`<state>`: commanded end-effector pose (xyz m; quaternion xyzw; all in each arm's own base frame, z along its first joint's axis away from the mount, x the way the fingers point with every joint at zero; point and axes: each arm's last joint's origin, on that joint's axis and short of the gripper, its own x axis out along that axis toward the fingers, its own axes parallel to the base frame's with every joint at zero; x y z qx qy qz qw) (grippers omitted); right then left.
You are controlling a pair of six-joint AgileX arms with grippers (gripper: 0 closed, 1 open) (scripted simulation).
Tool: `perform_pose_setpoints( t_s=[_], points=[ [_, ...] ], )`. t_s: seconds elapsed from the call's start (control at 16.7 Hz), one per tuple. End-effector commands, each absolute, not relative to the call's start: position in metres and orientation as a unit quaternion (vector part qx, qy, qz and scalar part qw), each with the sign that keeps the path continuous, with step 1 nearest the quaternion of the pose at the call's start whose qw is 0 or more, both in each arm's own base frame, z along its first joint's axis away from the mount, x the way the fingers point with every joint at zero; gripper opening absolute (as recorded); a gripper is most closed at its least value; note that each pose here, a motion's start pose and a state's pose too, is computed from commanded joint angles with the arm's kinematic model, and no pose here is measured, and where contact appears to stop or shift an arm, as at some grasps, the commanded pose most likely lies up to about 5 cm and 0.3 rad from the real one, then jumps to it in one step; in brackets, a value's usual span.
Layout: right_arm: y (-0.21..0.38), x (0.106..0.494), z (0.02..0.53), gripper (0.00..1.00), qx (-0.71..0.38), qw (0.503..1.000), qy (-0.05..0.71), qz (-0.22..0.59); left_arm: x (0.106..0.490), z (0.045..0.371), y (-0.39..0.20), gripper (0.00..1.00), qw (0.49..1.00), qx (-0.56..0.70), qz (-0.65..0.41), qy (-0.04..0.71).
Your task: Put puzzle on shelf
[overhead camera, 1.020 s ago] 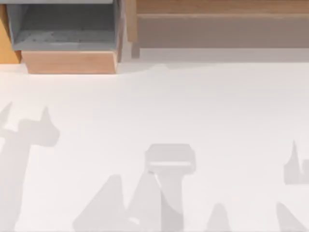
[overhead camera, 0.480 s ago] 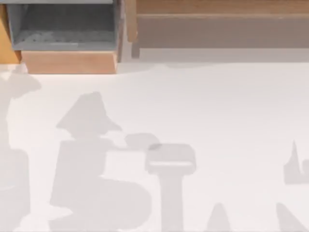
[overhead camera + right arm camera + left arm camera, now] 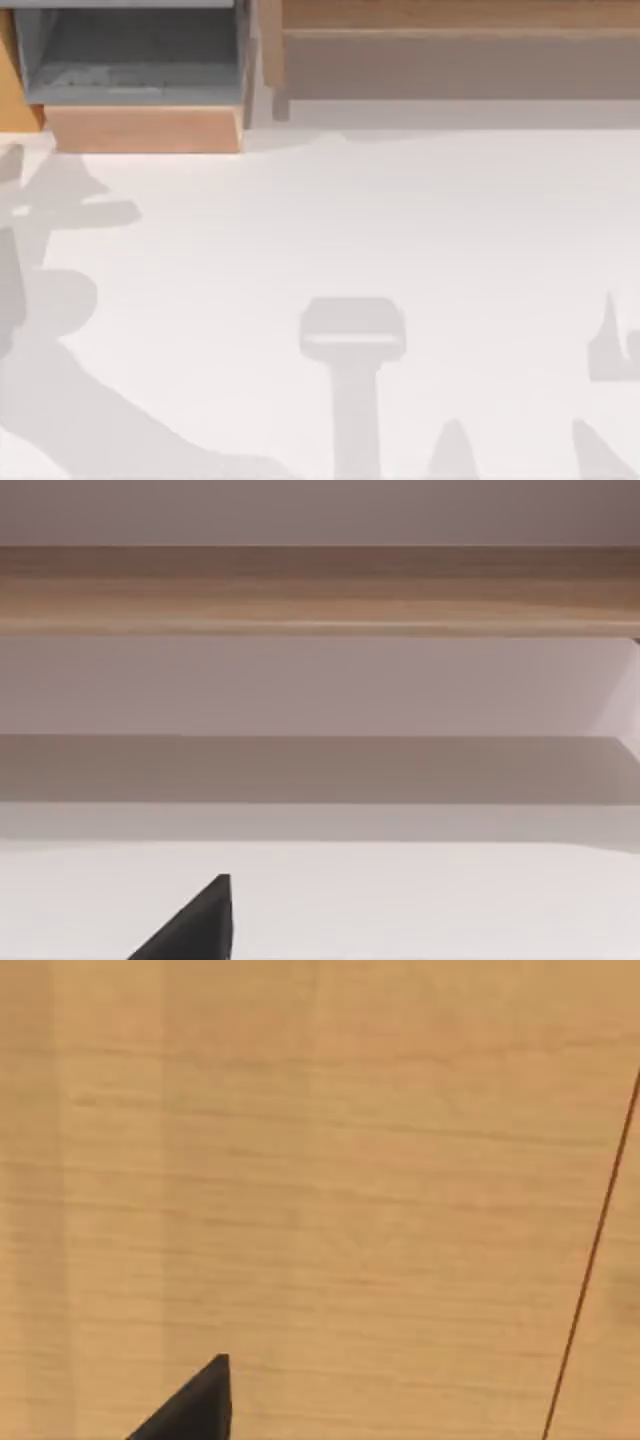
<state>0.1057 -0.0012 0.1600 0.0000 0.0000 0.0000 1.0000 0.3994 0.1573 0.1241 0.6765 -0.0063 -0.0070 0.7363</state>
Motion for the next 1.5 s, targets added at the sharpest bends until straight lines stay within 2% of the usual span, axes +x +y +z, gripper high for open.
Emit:
perform_pose_setpoints(
  t_s=[0.24, 0.6, 0.96, 1.2, 1.5],
  points=[
    [-0.001, 0.106, 0.160, 1.00, 0.000, 1.000, 0.000, 0.000, 0.407, 0.096, 0.171, 1.00, 0.708, 0.706, -0.007, -0.007],
    [-0.001, 0.106, 0.160, 1.00, 0.000, 1.000, 0.000, 0.000, 0.408, 0.095, 0.169, 1.00, 0.708, 0.706, -0.009, -0.007],
    [-0.001, 0.106, 0.160, 1.00, 0.000, 1.000, 0.000, 0.000, 0.431, 0.095, 0.170, 1.00, 0.707, 0.707, -0.007, -0.007],
    [-0.001, 0.106, 0.160, 1.00, 0.000, 1.000, 0.000, 0.000, 0.433, 0.095, 0.171, 1.00, 0.707, 0.707, -0.007, -0.007],
    [-0.001, 0.106, 0.160, 1.00, 0.000, 1.000, 0.000, 0.000, 0.433, 0.095, 0.171, 0.62, 0.707, 0.707, -0.007, -0.007]
  ],
)
